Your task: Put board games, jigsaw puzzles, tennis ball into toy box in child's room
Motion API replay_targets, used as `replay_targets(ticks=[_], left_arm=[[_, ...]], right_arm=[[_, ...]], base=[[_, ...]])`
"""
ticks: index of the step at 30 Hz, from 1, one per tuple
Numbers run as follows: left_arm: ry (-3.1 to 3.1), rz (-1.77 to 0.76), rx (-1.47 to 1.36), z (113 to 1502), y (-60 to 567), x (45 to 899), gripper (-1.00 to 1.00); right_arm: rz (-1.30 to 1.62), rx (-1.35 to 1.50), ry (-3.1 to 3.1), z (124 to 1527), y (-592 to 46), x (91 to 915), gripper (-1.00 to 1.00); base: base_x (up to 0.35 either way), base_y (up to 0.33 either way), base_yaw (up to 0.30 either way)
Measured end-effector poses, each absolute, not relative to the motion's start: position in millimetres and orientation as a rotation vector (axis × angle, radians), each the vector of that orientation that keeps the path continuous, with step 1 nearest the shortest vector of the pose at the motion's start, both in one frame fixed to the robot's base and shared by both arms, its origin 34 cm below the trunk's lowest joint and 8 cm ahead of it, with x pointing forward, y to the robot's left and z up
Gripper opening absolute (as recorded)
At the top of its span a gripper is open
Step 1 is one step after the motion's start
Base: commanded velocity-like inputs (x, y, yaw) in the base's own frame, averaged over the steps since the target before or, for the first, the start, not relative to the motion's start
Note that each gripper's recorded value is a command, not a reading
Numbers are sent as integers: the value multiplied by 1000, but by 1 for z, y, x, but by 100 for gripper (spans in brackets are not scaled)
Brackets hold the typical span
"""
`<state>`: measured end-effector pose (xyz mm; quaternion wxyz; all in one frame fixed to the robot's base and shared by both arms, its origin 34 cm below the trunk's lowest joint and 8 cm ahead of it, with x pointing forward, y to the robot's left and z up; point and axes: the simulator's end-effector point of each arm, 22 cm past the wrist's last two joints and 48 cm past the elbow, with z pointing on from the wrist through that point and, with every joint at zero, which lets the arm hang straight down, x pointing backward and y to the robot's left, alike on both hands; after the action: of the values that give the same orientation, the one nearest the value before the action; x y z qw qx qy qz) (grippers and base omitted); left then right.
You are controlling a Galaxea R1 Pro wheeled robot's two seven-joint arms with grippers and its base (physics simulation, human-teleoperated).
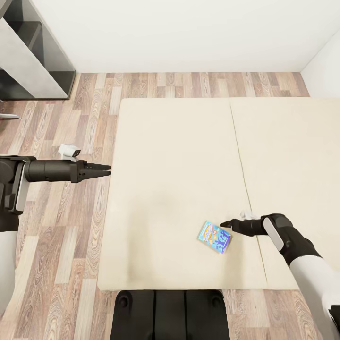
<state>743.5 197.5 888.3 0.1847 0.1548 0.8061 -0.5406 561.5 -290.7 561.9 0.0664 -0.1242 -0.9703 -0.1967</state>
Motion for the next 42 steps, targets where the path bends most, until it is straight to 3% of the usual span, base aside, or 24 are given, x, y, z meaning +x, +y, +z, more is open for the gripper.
replay_targets(ticks=[24,42], left_arm=[[2272,-1524,434,888,197,743,100],[2272,-1524,435,888,197,743,100]], right_arm=[[-585,-398,-2909,550,-290,545,100],[-664,-373,-2881,549,-247,542,100]], base=[[0,0,0],[0,0,0]])
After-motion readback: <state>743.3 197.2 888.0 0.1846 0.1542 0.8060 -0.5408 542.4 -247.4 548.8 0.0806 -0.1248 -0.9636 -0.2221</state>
